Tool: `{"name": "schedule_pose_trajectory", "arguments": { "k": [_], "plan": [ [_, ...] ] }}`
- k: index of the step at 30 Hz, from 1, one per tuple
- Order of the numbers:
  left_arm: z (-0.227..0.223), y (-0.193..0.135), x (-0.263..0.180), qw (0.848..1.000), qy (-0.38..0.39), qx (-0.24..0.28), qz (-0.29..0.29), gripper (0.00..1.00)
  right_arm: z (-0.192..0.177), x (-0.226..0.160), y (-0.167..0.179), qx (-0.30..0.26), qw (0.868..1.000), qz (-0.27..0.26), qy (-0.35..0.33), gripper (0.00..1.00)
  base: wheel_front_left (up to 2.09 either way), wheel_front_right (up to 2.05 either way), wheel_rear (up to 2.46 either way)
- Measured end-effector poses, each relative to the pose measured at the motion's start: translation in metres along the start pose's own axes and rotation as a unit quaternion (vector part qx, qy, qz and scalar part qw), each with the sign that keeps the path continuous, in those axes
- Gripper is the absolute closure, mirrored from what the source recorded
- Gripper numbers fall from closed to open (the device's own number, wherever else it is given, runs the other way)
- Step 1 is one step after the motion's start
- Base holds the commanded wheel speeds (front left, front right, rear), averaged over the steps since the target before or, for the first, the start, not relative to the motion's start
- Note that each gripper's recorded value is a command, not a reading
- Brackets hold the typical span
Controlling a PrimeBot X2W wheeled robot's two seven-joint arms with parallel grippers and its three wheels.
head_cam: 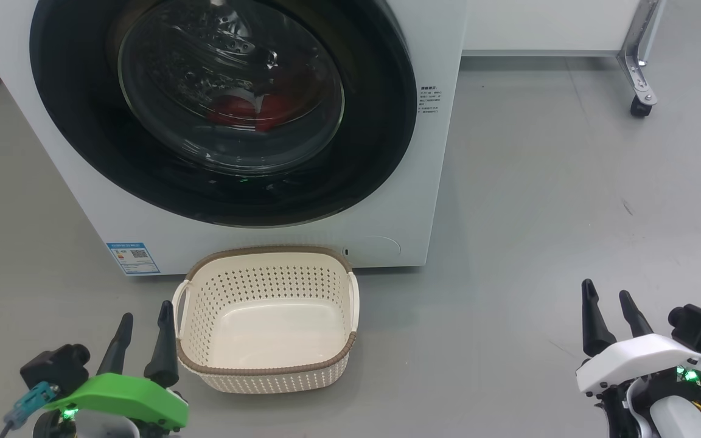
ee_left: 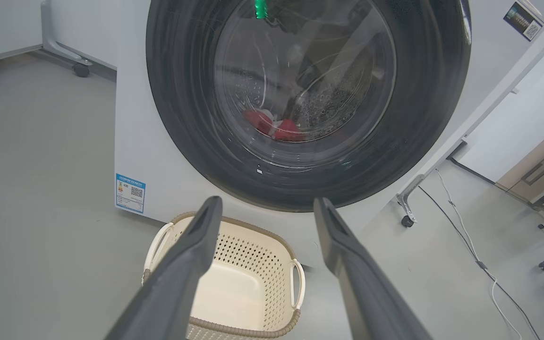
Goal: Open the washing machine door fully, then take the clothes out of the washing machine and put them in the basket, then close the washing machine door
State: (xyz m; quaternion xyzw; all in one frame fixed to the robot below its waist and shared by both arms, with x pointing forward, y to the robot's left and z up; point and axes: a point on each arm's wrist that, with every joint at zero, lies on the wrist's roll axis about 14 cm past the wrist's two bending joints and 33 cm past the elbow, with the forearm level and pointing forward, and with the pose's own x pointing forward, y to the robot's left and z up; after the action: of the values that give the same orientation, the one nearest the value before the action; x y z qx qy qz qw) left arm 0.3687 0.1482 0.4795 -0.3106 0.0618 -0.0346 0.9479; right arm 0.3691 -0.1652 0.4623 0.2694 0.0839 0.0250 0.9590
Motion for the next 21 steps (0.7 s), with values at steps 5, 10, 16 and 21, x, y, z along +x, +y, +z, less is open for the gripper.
{"name": "schedule_pose_trajectory", "arguments": {
  "k": [5,10,16,21],
  "plan": [
    [-0.001,-0.002,0.0,1.0,-0.004,0.029,0.0,0.0,-0.003,0.0,0.003,-0.029,1.0,0.004,-0.001,0.0,0.0,0.0,0.0],
    [-0.002,-0.004,-0.001,0.998,-0.007,0.057,-0.002,0.0,-0.008,-0.001,0.008,-0.06,0.998,0.011,0.001,0.0,0.0,0.0,0.0],
    [0.0,-0.006,-0.001,0.996,-0.019,0.09,-0.005,0.0,-0.009,0.0,0.014,-0.092,0.996,0.019,-0.006,0.0,0.0,0.0,0.0],
    [0.001,-0.01,-0.002,0.992,-0.027,0.12,-0.011,0.0,-0.008,0.0,0.019,-0.115,0.993,0.024,-0.016,0.0,0.0,0.0,0.0]
  ]
}}
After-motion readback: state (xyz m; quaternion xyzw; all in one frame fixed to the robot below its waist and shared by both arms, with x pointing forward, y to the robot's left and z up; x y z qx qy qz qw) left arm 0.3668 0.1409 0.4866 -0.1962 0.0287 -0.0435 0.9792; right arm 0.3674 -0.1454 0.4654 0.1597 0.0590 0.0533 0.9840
